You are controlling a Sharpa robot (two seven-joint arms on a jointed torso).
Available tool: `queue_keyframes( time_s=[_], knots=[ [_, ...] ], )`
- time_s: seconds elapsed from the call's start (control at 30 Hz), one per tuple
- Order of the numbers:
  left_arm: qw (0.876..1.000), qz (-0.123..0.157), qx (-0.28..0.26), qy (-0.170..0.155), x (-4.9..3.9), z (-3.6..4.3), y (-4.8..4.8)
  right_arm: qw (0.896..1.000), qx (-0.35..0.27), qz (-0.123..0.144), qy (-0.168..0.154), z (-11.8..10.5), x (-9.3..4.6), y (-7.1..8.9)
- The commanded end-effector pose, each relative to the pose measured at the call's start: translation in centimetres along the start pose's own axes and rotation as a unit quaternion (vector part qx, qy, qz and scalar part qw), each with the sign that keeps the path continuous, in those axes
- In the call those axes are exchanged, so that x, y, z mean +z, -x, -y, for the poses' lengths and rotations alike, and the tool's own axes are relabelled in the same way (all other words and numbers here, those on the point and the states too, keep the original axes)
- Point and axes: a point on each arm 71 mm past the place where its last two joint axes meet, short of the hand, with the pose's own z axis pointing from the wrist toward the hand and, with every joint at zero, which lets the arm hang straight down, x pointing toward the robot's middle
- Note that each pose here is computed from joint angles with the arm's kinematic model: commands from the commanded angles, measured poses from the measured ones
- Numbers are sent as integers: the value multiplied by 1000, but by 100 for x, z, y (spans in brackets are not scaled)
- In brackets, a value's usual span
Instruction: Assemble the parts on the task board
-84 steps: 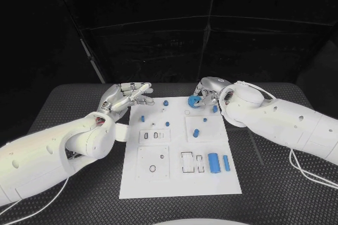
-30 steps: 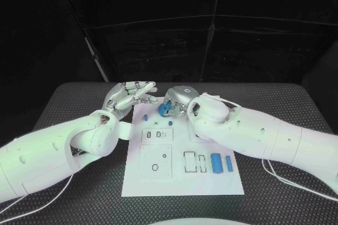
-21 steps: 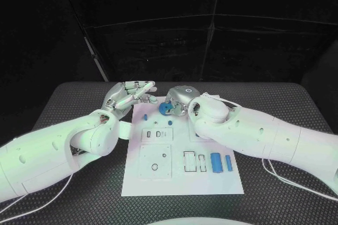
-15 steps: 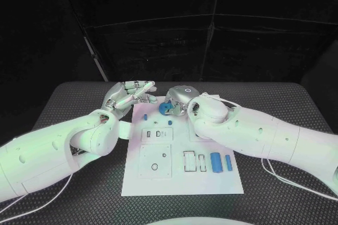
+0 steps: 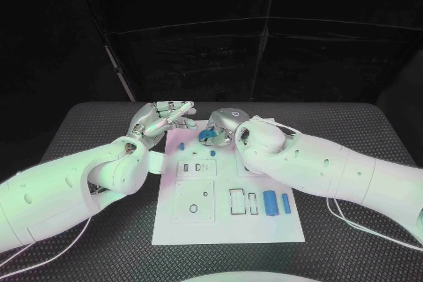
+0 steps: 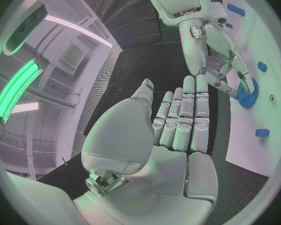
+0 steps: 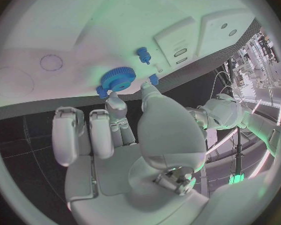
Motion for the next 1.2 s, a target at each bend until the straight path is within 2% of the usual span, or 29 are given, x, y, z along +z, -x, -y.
queue_keyframes(
  time_s=[0.03,0.13,0.2,0.37,0.5,0.7,0.8,0.83,1.03,1.2],
  knots=[
    [1000,-6,-1,-2,6,10,-12,1000,9,-30,2,-7,3,-33],
    [1000,-6,-1,-2,7,10,-12,999,12,-34,-3,9,5,-41],
    [1000,-6,-1,-2,6,10,-12,1000,17,-23,-8,27,3,-25],
    [1000,-6,-1,-1,4,10,0,999,36,36,-13,90,-40,72],
    [1000,-4,1,-1,1,10,23,995,59,83,-7,163,-145,174],
    [1000,3,5,-1,6,1,90,990,86,116,3,336,-358,295],
    [1000,5,6,-1,7,-1,112,989,96,115,6,484,-477,336],
    [1000,5,6,-1,7,-3,121,988,108,106,6,635,-558,367],
    [1000,3,5,-3,16,-12,136,984,165,61,12,1154,-778,413],
    [1000,1,3,-3,31,-25,121,980,191,46,3,1510,-928,436]
  ],
)
